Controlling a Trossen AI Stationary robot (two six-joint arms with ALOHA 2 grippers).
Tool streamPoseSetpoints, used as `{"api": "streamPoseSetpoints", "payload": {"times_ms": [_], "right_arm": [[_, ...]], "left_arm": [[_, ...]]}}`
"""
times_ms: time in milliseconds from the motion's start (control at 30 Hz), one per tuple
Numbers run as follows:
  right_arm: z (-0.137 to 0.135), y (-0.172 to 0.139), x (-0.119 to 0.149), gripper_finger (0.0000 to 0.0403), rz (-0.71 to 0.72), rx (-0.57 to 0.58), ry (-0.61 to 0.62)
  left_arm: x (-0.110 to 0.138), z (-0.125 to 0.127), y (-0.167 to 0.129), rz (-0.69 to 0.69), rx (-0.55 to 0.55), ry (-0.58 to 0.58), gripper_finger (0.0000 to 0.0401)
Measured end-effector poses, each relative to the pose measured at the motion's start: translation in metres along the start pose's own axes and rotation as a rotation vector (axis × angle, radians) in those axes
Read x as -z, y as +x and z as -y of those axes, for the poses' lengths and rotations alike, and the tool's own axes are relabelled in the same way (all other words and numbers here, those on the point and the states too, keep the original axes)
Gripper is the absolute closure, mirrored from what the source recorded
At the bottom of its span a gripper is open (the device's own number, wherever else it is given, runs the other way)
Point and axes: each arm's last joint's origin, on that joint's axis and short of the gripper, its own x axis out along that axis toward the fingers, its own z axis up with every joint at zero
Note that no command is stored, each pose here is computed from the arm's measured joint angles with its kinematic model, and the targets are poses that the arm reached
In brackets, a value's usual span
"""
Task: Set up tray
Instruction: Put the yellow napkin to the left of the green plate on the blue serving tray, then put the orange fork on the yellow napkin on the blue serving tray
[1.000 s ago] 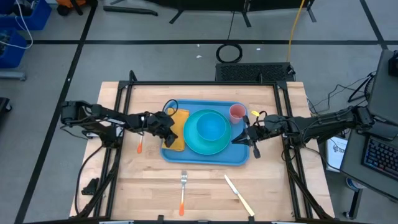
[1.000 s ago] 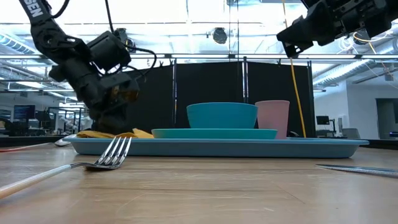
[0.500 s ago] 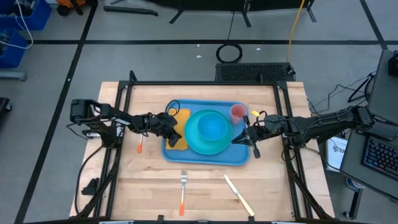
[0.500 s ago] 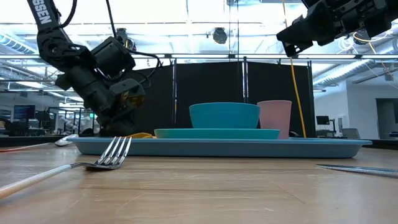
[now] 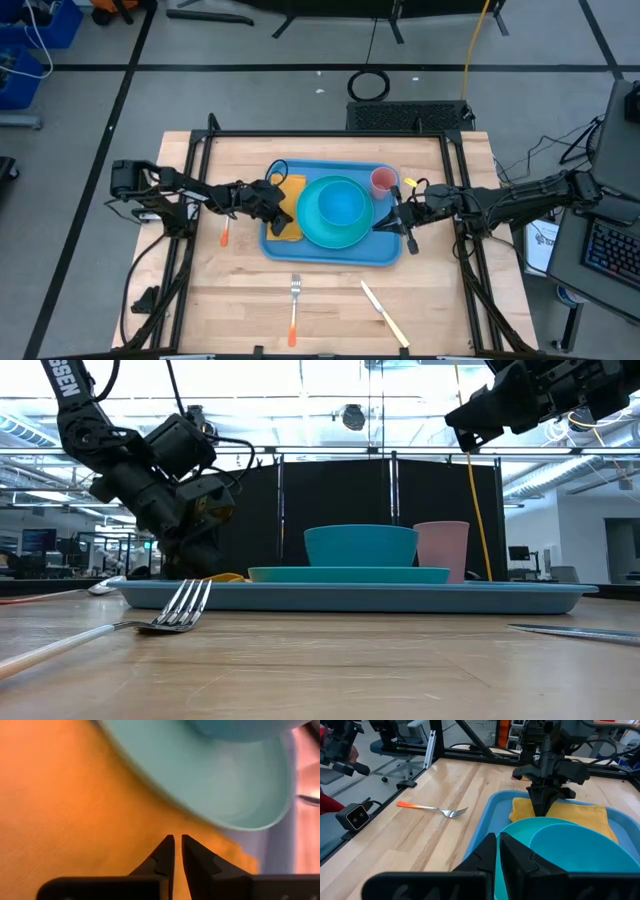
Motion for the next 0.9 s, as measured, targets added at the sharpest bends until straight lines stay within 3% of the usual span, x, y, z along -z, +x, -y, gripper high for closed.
{"api": "streamPoseSetpoints", "payload": {"times_ms": [400,667,900], "right_arm": [[0.000,0.000,0.000,0.0390,0.000,0.000,0.000],[0.000,0.000,0.000,0.0390,0.000,0.000,-0.005],[0.000,0.000,0.000,0.0390,0.002,0.001,-0.031]], "left_arm": [[-0.008,0.012,-0.020,0.025,0.064,0.000,0.0357],[-0.007,0.017,-0.051,0.085,-0.117,0.023,0.0380],[-0.008,0.035,-0.070,0.227,-0.163,0.103,0.0393]]}}
